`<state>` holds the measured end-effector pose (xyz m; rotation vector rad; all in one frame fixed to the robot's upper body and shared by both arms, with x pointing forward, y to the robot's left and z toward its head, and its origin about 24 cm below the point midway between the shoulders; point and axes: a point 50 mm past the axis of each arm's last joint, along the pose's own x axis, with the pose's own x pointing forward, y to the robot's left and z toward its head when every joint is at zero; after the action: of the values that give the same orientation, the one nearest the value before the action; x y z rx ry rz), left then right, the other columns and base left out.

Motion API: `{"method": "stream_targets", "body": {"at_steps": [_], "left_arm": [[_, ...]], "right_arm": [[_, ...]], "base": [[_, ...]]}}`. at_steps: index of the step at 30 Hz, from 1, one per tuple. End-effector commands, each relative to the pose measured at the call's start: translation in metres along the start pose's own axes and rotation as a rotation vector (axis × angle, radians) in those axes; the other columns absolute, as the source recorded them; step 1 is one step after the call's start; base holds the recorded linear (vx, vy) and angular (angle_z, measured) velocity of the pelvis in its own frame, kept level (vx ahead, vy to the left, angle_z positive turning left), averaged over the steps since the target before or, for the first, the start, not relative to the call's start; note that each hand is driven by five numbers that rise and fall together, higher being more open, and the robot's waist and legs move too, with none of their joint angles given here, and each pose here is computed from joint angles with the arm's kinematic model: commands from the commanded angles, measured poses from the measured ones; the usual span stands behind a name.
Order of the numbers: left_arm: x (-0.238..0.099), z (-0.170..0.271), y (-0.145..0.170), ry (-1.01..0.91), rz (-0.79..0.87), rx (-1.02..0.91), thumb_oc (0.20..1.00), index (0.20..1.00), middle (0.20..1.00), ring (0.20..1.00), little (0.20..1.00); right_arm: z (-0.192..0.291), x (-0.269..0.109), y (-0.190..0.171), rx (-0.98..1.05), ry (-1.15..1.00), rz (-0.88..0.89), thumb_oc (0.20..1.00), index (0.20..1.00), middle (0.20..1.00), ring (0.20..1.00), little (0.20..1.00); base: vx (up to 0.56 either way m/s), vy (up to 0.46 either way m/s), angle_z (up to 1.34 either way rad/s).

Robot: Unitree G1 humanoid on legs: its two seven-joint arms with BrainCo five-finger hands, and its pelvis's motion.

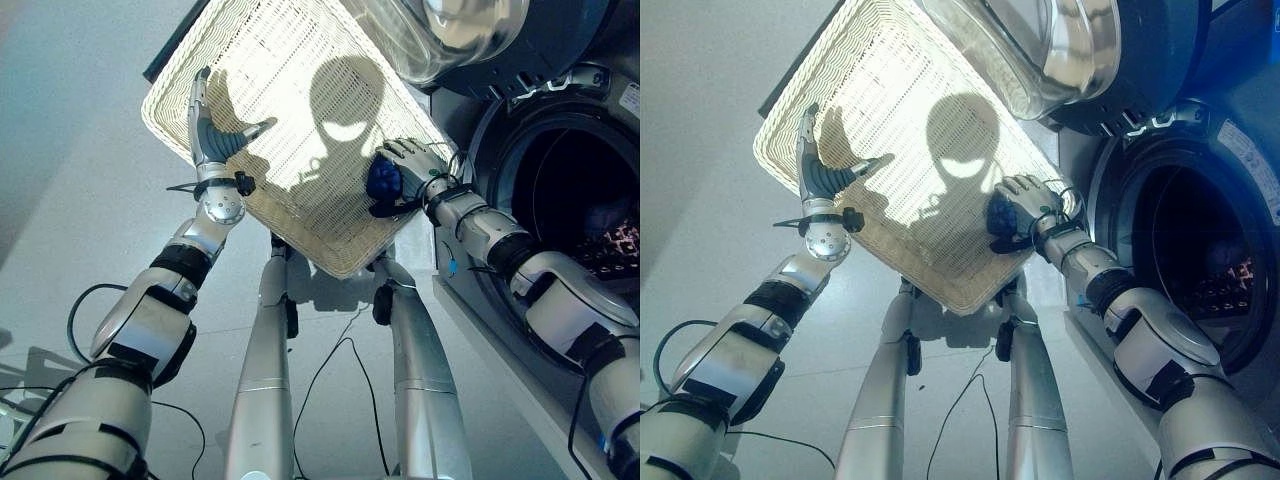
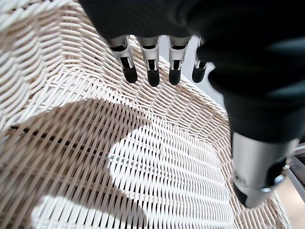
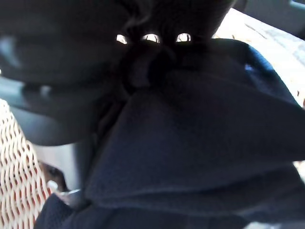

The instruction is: Put the clothes into the washing machine.

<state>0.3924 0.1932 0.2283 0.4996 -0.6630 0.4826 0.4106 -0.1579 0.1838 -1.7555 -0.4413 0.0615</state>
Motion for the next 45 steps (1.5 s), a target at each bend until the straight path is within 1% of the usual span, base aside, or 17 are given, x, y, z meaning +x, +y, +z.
{"method": "stream_targets", "body": {"at_steps": [1, 9, 17, 19, 20, 23, 25, 27, 29, 31, 32, 33, 34, 35, 37, 39, 45], "left_arm": [[0.004, 0.01, 0.002, -0.047, 0.058, -0.06, 1.0, 1.0, 1.0, 1.0, 1.0], [0.005, 0.01, 0.004, -0.045, 0.067, -0.057, 1.0, 1.0, 1.0, 1.0, 1.0], [0.005, 0.01, 0.004, -0.046, 0.07, -0.058, 1.0, 1.0, 1.0, 1.0, 1.0], [0.004, 0.011, 0.001, -0.047, 0.071, -0.061, 1.0, 1.0, 1.0, 1.0, 1.0], [0.003, 0.012, 0.0, -0.045, 0.072, -0.064, 1.0, 1.0, 1.0, 1.0, 1.0], [0.003, 0.011, 0.001, -0.041, 0.071, -0.065, 1.0, 1.0, 1.0, 1.0, 1.0], [0.001, 0.008, 0.003, -0.036, 0.075, -0.066, 1.0, 1.0, 1.0, 1.0, 1.0], [-0.001, 0.004, 0.007, -0.031, 0.08, -0.061, 1.0, 1.0, 1.0, 1.0, 1.0], [-0.002, 0.003, 0.007, -0.027, 0.084, -0.06, 1.0, 1.0, 1.0, 1.0, 1.0], [-0.008, -0.001, 0.009, -0.017, 0.1, -0.059, 1.0, 1.0, 1.0, 1.0, 1.0], [-0.009, -0.002, 0.009, -0.015, 0.101, -0.059, 1.0, 1.0, 1.0, 1.0, 1.0], [-0.01, -0.003, 0.01, -0.012, 0.106, -0.06, 1.0, 1.0, 1.0, 1.0, 1.0], [-0.01, -0.003, 0.01, -0.012, 0.106, -0.06, 1.0, 1.0, 1.0, 1.0, 1.0], [-0.011, -0.003, 0.01, -0.009, 0.112, -0.058, 1.0, 1.0, 1.0, 1.0, 1.0], [-0.01, -0.004, 0.011, -0.007, 0.113, -0.056, 1.0, 1.0, 1.0, 1.0, 1.0], [-0.009, -0.007, 0.017, -0.003, 0.121, -0.047, 1.0, 1.0, 1.0, 1.0, 1.0], [-0.008, -0.012, 0.025, 0.0, 0.133, -0.034, 1.0, 1.0, 1.0, 1.0, 1.0]], "right_arm": [[-0.025, -0.027, 0.043, -0.154, 0.063, 0.217, 0.2, 0.2, 0.2, 0.2, 0.2], [-0.034, -0.03, 0.045, -0.195, 0.098, 0.205, 0.2, 0.2, 0.2, 0.2, 0.2], [-0.039, -0.03, 0.041, -0.167, 0.134, 0.164, 0.2, 0.2, 0.2, 0.2, 0.2], [-0.04, -0.03, 0.04, -0.06, 0.179, 0.136, 0.2, 0.2, 0.2, 0.2, 0.2], [-0.041, -0.03, 0.039, 0.06, 0.225, 0.115, 0.2, 0.2, 0.2, 0.2, 0.2], [-0.038, -0.027, 0.032, 0.554, 0.318, 0.012, 0.2, 0.2, 0.2, 0.2, 0.2], [-0.031, -0.023, 0.022, 0.901, 0.317, -0.078, 0.2, 0.2, 0.2, 0.2, 0.2], [-0.029, -0.023, 0.012, 1.185, 0.317, -0.2, 0.2, 0.2, 0.2, 0.2, 0.2], [-0.028, -0.024, 0.009, 1.329, 0.3, -0.243, 0.2, 0.2, 0.2, 0.2, 0.2], [-0.029, -0.032, 0.0, 1.617, 0.261, -0.407, 0.2, 0.2, 0.2, 0.2, 0.2], [-0.03, -0.033, -0.001, 1.646, 0.259, -0.428, 0.2, 0.2, 0.2, 0.2, 0.2], [-0.035, -0.039, -0.003, 1.747, 0.254, -0.507, 0.2, 0.2, 0.2, 0.2, 0.2], [-0.035, -0.039, -0.002, 1.748, 0.254, -0.507, 0.2, 0.2, 0.2, 0.2, 0.2], [-0.044, -0.047, -0.004, 1.817, 0.275, -0.617, 0.2, 0.2, 0.2, 0.2, 0.2], [-0.049, -0.05, -0.005, 1.855, 0.293, -0.673, 0.2, 0.2, 0.2, 0.2, 0.2], [-0.074, -0.065, -0.001, 1.958, 0.35, -0.819, 0.2, 0.2, 0.2, 0.2, 0.2], [-0.109, -0.091, 0.01, 2.073, 0.45, -1.045, 0.2, 0.2, 0.2, 0.2, 0.2]], "base": [[0.0, 0.0, 0.0], [0.0, 0.0, 0.0], [0.0, 0.0, 0.0], [0.0, 0.0, 0.0], [0.0, 0.0, 0.0], [0.0, 0.0, 0.0], [0.0, 0.0, 0.0], [0.0, 0.015, 0.0], [0.0, 0.02, -0.01], [0.0, 0.074, -0.04], [0.0, 0.08, -0.06], [0.0, 0.04, -0.08], [0.0, 0.063, -0.07], [0.0, 0.04, -0.04], [0.0, 0.025, -0.03], [0.0, -0.002, -0.05], [0.0, -0.013, -0.08]]}}
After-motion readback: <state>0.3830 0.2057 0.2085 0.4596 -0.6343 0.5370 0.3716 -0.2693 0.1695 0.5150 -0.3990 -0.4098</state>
